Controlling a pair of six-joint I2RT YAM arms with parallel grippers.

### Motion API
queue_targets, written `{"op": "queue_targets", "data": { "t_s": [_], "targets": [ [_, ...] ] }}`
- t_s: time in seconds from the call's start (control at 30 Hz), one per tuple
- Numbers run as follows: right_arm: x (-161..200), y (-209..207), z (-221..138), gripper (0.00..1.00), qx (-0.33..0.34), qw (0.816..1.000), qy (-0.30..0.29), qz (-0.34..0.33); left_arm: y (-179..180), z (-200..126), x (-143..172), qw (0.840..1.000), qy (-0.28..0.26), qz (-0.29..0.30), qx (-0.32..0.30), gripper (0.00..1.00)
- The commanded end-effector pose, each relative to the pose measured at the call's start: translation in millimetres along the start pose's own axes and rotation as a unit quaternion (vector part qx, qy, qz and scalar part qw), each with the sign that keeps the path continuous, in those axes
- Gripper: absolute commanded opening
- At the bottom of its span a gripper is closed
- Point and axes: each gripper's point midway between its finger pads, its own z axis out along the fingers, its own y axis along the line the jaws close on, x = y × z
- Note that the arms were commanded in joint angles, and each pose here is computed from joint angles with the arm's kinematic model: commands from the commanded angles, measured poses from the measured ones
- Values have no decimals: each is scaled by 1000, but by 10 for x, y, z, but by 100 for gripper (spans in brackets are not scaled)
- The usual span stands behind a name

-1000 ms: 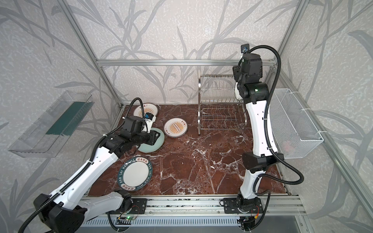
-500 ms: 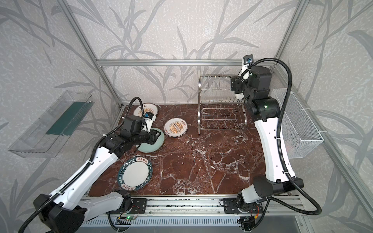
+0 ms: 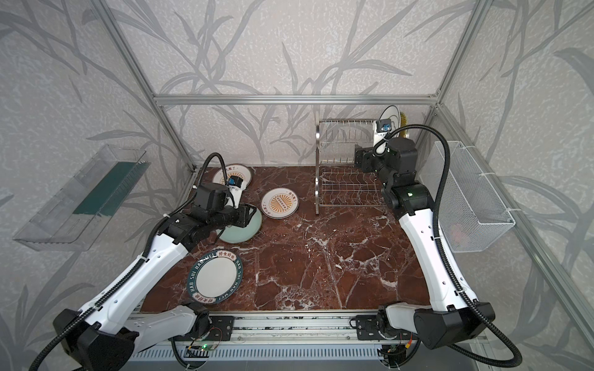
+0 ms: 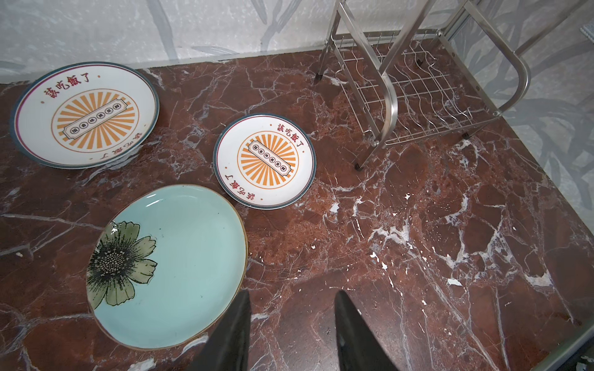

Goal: Load plates into a dish rack
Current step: Move the plate at the center of the table.

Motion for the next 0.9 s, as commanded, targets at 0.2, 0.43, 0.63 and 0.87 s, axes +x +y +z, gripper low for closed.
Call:
{"op": "queue_targets", "data": {
  "t_s": [0.2,0.43,0.63,0.87],
  "targets": [
    [203,85,-118,99,-24,998,-35,42,239,-217,-244,993,-99,-28,-61,44],
    [732,177,-176,99,-41,995,-2,93,257,-76,-169,993,-86,-57,-61,44],
    [1207,366,-281,99,-48,994,28,95,242,185,-36,993,-71,-78,-49,42],
    [1830,556,-297,99,-48,992,59,99,311,528,192,990,-59,-117,-54,39]
  ]
}}
